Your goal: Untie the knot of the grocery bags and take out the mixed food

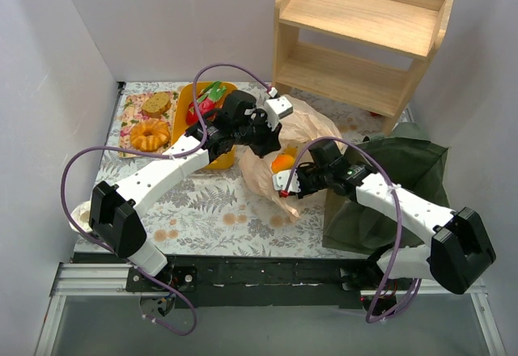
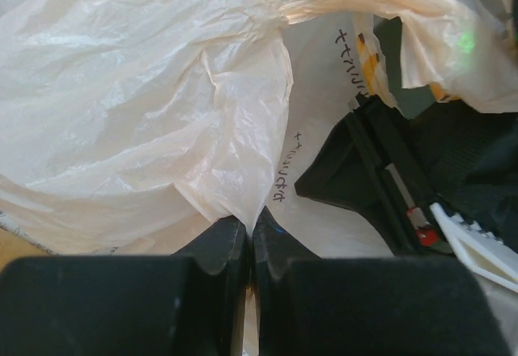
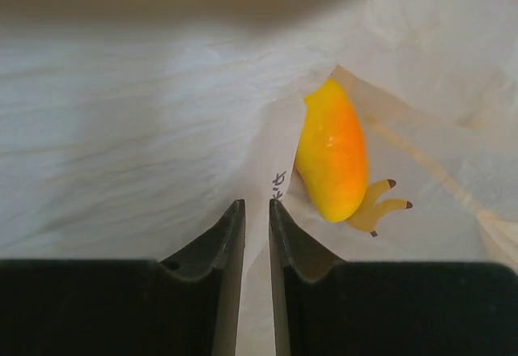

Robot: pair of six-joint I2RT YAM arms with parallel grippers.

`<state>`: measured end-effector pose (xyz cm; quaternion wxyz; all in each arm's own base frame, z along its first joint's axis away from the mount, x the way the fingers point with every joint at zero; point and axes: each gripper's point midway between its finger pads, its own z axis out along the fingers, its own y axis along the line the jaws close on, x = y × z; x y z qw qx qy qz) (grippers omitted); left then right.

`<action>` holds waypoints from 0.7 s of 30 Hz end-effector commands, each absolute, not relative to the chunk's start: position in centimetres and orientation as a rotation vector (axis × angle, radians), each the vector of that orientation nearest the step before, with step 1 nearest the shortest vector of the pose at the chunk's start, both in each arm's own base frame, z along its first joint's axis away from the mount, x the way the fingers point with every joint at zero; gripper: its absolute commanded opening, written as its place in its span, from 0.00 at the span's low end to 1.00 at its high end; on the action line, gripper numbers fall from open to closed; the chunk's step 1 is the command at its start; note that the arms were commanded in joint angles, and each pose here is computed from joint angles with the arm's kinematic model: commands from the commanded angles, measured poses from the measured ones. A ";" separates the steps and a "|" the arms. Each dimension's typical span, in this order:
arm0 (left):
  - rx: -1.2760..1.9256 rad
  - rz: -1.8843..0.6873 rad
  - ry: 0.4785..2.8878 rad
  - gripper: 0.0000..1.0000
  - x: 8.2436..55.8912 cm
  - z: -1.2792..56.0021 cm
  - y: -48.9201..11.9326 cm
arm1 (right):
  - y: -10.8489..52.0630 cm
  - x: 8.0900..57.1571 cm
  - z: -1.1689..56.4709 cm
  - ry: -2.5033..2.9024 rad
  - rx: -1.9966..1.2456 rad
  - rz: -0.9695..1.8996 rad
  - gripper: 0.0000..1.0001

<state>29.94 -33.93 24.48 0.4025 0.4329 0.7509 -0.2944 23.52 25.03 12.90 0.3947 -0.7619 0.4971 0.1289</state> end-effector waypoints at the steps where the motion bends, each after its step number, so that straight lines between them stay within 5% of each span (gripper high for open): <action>1: 1.087 -0.786 1.827 0.02 29.0 26.9 -33.6 | 26.2 27.0 13.8 1.138 -1.916 0.158 0.25; 12: 1.110 -0.803 1.820 0.01 29.5 26.6 -34.0 | 29.2 30.5 10.1 1.049 -2.062 0.139 0.39; 15: 1.127 -0.803 1.820 0.00 29.6 26.3 -34.0 | 29.6 31.2 8.0 1.012 -2.139 0.125 0.57; 17: 1.132 -0.806 1.821 0.00 29.5 26.1 -34.0 | 29.7 31.4 6.3 1.019 -2.183 0.139 0.79; 21: 1.147 -0.819 1.820 0.00 29.1 26.1 -34.0 | 30.8 33.3 5.3 1.047 -2.174 0.123 0.85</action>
